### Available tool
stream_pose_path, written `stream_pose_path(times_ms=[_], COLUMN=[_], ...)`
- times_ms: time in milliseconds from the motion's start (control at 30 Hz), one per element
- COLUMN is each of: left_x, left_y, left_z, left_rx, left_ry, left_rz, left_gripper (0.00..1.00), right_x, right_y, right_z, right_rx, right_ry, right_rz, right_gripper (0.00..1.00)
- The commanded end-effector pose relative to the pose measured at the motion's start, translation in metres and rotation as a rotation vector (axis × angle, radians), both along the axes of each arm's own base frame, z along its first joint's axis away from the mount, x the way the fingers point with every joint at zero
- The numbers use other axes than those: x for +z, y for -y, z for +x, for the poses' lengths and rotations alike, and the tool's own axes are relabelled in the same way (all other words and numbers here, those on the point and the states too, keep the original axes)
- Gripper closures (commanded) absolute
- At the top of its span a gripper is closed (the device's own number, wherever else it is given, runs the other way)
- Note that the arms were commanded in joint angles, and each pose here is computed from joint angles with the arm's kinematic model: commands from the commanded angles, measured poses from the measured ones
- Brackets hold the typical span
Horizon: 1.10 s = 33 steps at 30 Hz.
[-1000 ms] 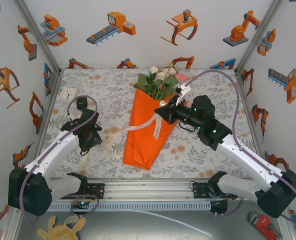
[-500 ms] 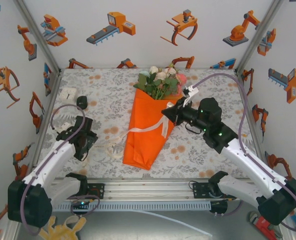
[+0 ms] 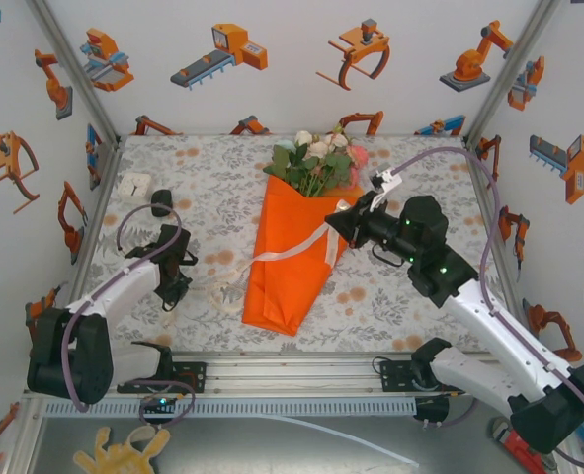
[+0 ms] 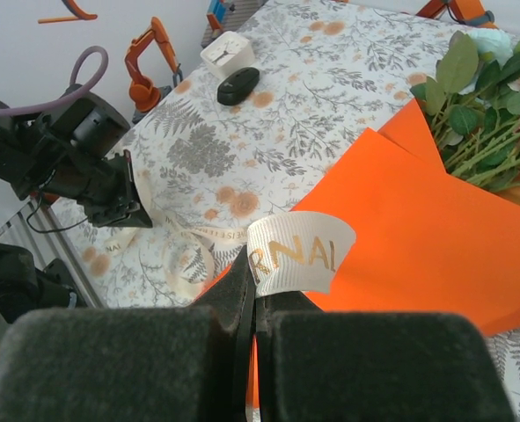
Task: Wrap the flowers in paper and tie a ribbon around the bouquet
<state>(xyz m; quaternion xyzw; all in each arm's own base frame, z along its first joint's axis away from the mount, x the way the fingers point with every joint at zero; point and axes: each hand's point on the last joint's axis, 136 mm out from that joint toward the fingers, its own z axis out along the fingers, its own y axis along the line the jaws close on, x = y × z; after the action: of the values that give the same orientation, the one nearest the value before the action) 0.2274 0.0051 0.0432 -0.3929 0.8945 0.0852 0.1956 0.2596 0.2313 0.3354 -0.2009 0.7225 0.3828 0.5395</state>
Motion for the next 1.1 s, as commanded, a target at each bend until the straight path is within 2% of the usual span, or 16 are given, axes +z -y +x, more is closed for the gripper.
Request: stream_pose_path(times_ms=[0,67,233,300,367,400,433,467,500,533,600,700,833,900,967,1067], left_x=[0.033,0.065,0.142,0.147,0.138,0.127,0.116,0.107,0.097,0.088,0.068,0.049,0.026,0.024,0.023,0.017], left_y=[-0.011,-0.021,-0.044,-0.041,-0.013,0.012,0.033,0.042,0.046,0.045,0.039,0.025,0.024,0.007,0.001,0.012], left_z=[0.011,0.014,0.021,0.023,0.037,0.043,0.043,0.041,0.037,0.032,0.023,0.011,0.008,0.006,0.010,0.021], left_rx=[-0.029,-0.027,-0.023,-0.040,-0.178,-0.287,-0.367,-0.385,-0.389,-0.376,-0.359,-0.346,-0.384,-0.336,-0.333,-0.379], left_ry=[0.047,0.092,0.252,0.262,0.277,0.274,0.250,0.222,0.193,0.163,0.078,-0.050,-0.165,-0.211,-0.212,-0.169], left_rz=[0.078,0.142,0.266,0.227,0.105,-0.005,-0.099,-0.135,-0.140,-0.127,-0.083,0.031,0.089,0.196,0.244,0.199], left_gripper=[1.00,1.00,1.00,1.00,1.00,0.91,0.74,0.60,0.42,0.29,0.22,0.20,0.24,0.26,0.28,0.28], right_x=[0.012,0.012,0.022,0.021,0.012,0.004,-0.004,-0.009,-0.014,-0.016,-0.016,-0.024,-0.043,-0.045,-0.042,-0.039], right_y=[0.020,0.042,0.127,0.153,0.180,0.195,0.208,0.221,0.240,0.259,0.289,0.296,0.281,0.275,0.275,0.283], right_z=[0.006,0.010,0.005,0.000,-0.004,-0.006,-0.009,-0.012,-0.017,-0.023,-0.032,-0.027,-0.010,-0.006,-0.007,-0.015], right_rx=[-0.104,-0.214,-0.553,-0.650,-0.774,-0.851,-0.914,-0.977,-1.069,-1.168,-1.317,-1.322,-1.222,-1.187,-1.178,-1.215], right_ry=[-0.013,-0.035,-0.039,-0.054,-0.106,-0.143,-0.171,-0.184,-0.189,-0.179,-0.150,-0.185,-0.267,-0.271,-0.252,-0.221], right_rz=[0.009,-0.010,-0.056,-0.058,-0.074,-0.084,-0.094,-0.111,-0.137,-0.160,-0.192,-0.169,-0.090,-0.070,-0.070,-0.104], right_gripper=[1.00,1.00,1.00,1.00,1.00,1.00,1.00,1.00,1.00,1.00,1.00,1.00,1.00,1.00,1.00,1.00])
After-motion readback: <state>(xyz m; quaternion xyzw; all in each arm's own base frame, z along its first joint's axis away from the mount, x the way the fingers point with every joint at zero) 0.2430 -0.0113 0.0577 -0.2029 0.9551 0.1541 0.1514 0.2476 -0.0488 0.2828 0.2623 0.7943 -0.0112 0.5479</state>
